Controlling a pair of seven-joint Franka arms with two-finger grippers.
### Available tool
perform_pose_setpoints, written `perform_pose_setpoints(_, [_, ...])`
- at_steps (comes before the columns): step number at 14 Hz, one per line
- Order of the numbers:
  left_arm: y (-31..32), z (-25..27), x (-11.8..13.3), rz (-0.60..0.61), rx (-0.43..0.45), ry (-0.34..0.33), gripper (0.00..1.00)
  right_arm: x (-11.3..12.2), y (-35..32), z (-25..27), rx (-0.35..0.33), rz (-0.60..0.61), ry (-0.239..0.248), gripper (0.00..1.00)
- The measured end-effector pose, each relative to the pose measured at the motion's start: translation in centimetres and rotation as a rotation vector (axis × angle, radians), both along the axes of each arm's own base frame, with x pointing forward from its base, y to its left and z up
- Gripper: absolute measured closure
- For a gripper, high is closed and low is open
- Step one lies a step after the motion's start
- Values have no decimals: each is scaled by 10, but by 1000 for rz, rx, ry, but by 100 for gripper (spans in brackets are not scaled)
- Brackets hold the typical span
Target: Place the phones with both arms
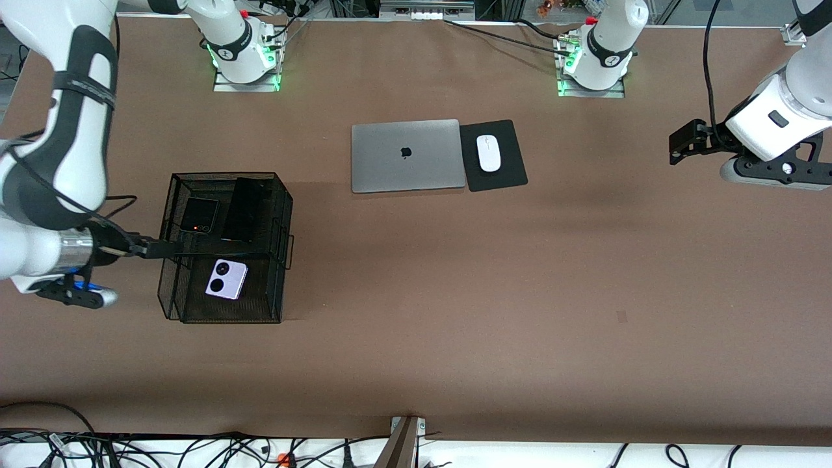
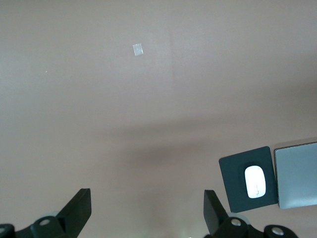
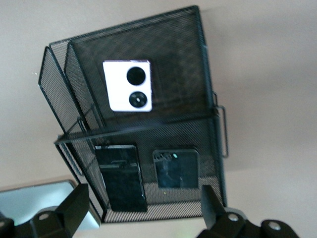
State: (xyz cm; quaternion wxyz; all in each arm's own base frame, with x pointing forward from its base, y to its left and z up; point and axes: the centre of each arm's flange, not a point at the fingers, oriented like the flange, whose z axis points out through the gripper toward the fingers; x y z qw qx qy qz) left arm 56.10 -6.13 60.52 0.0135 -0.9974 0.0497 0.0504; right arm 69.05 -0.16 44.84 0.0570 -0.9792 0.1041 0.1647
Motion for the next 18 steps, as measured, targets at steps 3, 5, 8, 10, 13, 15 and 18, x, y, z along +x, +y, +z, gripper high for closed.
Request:
perform_pose_setpoints(3, [0, 0, 0, 0, 0, 0, 0, -2, -23, 15, 51, -34, 0, 0])
perform_pose_setpoints(5, [0, 0, 0, 0, 0, 0, 0, -2, -33, 19, 61, -41, -4, 0])
perform_pose_setpoints(8, [1, 0, 0, 2, 0, 0, 0, -3, -35, 31, 69, -13, -31, 0])
perform_pose_setpoints(10, [1, 0, 0, 3, 0, 0, 0, -5, -35, 41, 64, -2, -46, 0])
perform_pose_setpoints(13, [2, 0, 0, 3, 0, 0, 0, -8, -39, 52, 32, 37, -55, 0])
perform_pose_setpoints(15, [3, 1, 0, 6, 0, -2, 0, -10, -39, 66, 5, 88, -87, 0])
perform_pose_setpoints(18, [7, 6, 0, 12, 0, -11, 0, -15, -29, 95, -37, 133, -157, 0])
